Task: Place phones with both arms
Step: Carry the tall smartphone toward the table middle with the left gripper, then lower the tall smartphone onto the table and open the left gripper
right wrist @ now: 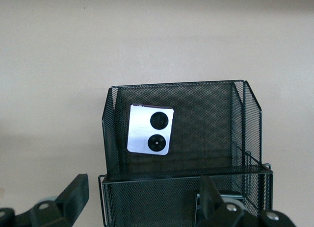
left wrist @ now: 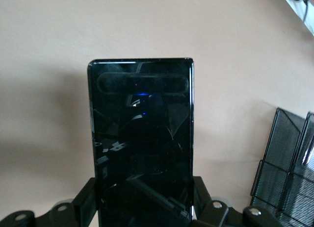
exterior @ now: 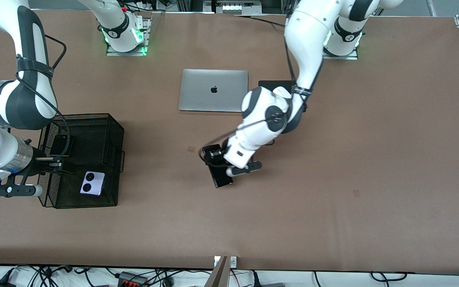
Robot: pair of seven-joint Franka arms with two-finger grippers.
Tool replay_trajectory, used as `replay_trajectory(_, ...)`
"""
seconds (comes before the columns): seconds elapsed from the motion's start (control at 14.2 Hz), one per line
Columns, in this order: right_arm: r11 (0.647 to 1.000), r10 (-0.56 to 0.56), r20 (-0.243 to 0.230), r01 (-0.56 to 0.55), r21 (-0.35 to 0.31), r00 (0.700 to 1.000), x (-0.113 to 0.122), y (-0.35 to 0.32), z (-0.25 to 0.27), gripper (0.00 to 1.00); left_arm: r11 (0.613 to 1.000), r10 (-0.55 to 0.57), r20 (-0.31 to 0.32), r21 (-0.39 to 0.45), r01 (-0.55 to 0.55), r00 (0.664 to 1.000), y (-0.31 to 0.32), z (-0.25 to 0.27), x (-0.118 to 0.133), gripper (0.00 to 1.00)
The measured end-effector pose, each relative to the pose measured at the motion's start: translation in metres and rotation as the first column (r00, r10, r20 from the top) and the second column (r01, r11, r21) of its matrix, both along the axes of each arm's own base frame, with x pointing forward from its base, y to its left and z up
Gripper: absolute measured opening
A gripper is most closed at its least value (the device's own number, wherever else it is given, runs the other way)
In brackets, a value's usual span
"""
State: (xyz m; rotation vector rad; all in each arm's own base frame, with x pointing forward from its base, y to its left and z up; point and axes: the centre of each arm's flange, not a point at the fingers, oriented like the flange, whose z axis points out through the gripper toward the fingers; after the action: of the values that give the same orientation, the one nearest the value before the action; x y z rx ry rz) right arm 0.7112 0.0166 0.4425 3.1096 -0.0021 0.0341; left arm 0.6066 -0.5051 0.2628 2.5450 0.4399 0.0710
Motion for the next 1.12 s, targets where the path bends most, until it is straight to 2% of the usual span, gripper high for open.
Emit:
replay_trajectory(0.28,1.000,-0.001,-0.036,0.001,0.003,0.999,-0.007,0.000,0.007,1.00,1.000,0.010,0.133,-0.021,-0.008,0.991,-0.042,-0.009,-0.022,0.80)
replay_trajectory(0.35,1.000,-0.002,-0.059,0.002,0.005,0.998,-0.011,0.001,0.009,1.00,1.000,-0.006,0.159,-0.005,0.006,0.987,-0.046,-0.012,-0.022,0.80)
replay_trajectory(0.49,1.000,-0.002,-0.073,0.003,0.006,0.997,-0.014,0.001,0.011,1.00,0.994,-0.085,0.211,0.086,0.069,0.974,-0.052,-0.025,-0.023,0.80)
replay_trajectory(0.7,1.000,-0.003,-0.083,0.004,0.007,0.997,-0.016,0.000,0.006,1.00,0.970,-0.190,0.220,0.195,0.147,0.957,-0.060,-0.045,-0.032,0.80)
replay_trajectory(1.12,1.000,-0.002,-0.089,0.003,0.011,0.996,-0.021,0.001,-0.007,1.00,0.955,-0.240,0.207,0.225,0.192,0.949,-0.077,-0.067,-0.053,0.80)
